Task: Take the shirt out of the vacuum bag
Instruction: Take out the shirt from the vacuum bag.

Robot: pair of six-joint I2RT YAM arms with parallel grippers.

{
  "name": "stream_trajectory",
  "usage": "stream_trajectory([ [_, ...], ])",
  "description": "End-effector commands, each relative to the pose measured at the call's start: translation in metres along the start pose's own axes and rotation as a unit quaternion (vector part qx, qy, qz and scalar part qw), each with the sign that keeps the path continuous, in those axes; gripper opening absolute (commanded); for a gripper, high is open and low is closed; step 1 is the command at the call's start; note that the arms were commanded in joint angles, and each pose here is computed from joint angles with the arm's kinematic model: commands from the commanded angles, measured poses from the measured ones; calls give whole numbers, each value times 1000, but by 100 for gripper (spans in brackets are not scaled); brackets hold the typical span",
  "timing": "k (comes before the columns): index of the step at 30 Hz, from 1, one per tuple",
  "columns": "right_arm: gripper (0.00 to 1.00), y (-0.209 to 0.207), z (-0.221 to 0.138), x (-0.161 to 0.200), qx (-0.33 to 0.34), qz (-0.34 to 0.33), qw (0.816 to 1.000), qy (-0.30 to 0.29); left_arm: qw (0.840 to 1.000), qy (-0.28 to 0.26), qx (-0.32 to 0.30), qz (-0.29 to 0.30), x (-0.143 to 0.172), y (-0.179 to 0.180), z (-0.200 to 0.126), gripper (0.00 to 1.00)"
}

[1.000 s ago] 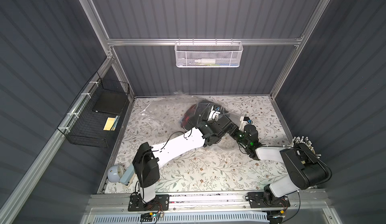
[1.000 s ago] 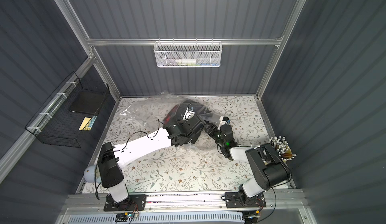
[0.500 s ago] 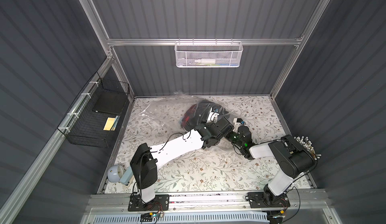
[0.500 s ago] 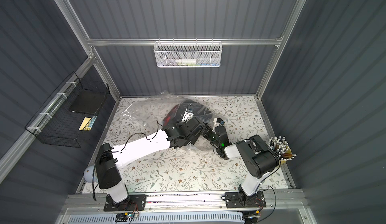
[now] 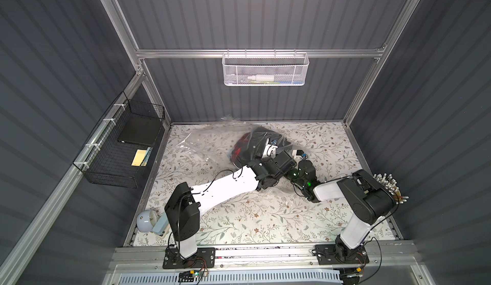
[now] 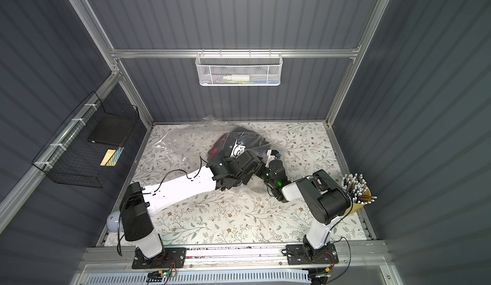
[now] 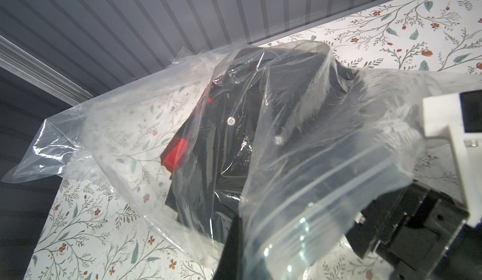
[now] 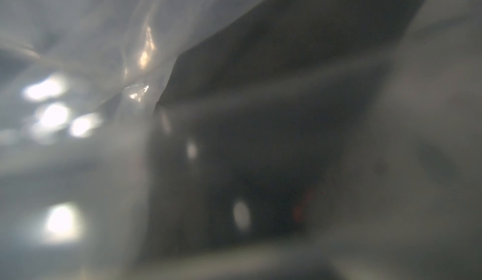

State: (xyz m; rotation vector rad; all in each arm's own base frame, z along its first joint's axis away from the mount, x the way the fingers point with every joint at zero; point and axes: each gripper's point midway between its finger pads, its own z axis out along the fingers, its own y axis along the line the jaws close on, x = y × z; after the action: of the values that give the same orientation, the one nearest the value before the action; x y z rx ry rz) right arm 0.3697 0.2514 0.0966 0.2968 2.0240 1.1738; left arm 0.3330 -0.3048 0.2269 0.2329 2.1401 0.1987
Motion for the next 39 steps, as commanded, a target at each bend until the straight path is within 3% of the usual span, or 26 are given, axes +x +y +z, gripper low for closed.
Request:
stream_trajectory([
  [1,59,10,6,0,-18,-9,1000,0,1000,-11,-3,-25,-8,15,-13,0],
  [8,52,19,3,-5,-28,-15,999,-10,1000,-7,-4,-23,-4,16,-11,0],
  [11,44,23,-1,-10,-28,-23,999,-20,1000,-4,-5,-22,-1,15,-10,0],
  [22,43,20,-14,-25,20,-70,996,-44,1000,9,-3,-26,8,13,-7,0],
  [27,27,16,-14,-23,25,-70,996,-44,1000,12,0,-27,9,12,-7,0],
  [29,27,13,-13,-22,29,-67,996,-44,999,13,1,-30,9,12,-7,0],
  [35,43,17,-2,-22,7,-65,997,-40,999,15,3,-34,11,13,-7,0],
  [39,43,21,3,-23,-8,-63,997,-45,999,17,3,-35,12,13,-8,0],
])
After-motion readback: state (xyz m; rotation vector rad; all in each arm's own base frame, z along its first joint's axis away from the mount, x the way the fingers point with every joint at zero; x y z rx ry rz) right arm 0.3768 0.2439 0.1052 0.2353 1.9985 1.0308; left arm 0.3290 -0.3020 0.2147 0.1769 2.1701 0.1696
